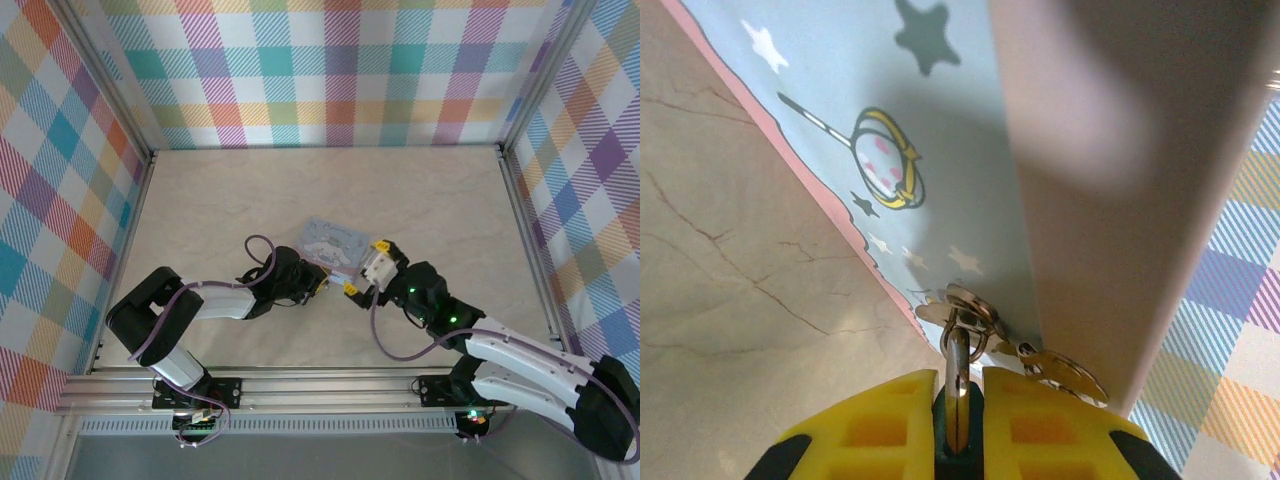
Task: Unlock a padlock with a key
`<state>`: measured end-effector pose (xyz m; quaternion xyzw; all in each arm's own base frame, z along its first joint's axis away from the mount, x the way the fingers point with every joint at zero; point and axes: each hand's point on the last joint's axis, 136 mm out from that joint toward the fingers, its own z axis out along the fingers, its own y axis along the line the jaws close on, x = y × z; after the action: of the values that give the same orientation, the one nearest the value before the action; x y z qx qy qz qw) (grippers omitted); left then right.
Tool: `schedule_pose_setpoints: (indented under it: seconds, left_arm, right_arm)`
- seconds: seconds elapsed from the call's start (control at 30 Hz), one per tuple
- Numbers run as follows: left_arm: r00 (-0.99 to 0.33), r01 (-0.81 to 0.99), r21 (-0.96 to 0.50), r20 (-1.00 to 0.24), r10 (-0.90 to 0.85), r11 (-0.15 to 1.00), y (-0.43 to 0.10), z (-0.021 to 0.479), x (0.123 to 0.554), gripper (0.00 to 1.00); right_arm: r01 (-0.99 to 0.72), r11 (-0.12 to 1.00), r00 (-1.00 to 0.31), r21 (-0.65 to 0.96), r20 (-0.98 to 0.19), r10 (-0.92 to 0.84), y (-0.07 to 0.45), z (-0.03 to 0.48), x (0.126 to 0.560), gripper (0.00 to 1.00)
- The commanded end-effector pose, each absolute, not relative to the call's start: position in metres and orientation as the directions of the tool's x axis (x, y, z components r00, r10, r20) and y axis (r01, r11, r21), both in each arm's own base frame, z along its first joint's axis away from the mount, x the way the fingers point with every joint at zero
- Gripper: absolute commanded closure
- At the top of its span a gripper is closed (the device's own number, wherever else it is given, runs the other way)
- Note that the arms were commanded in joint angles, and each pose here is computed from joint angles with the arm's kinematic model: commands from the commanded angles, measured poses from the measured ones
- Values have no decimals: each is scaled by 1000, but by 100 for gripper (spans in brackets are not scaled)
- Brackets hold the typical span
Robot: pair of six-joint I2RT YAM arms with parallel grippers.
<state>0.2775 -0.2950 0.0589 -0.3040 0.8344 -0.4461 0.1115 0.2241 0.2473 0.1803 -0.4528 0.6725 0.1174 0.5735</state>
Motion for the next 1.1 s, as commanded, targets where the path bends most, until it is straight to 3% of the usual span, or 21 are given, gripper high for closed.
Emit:
schedule_pose_setpoints:
  seconds: [0.0,0.33,0.53,1.07]
  left_arm:
    - [-793,-433,-805,128,-595,405,-303,64,273,100]
    - [-789,-455,-799,155,-595,394,-306,64,273,100]
    - [-788,-460,-796,161,-595,394,-307,65,273,100]
    - [-790,-463,-794,169,-589,393,-308,65,271,100]
  right_arm:
    - [-709,434,217,-557,-757,-616,261,168,221,0]
    - [-759,322,215,-565,-686,-695,287,118,216,0]
    - [-782,314,190,-538,-686,-702,295,104,218,8]
    - [-778,350,151,-522,-696,-702,311,93,233,46]
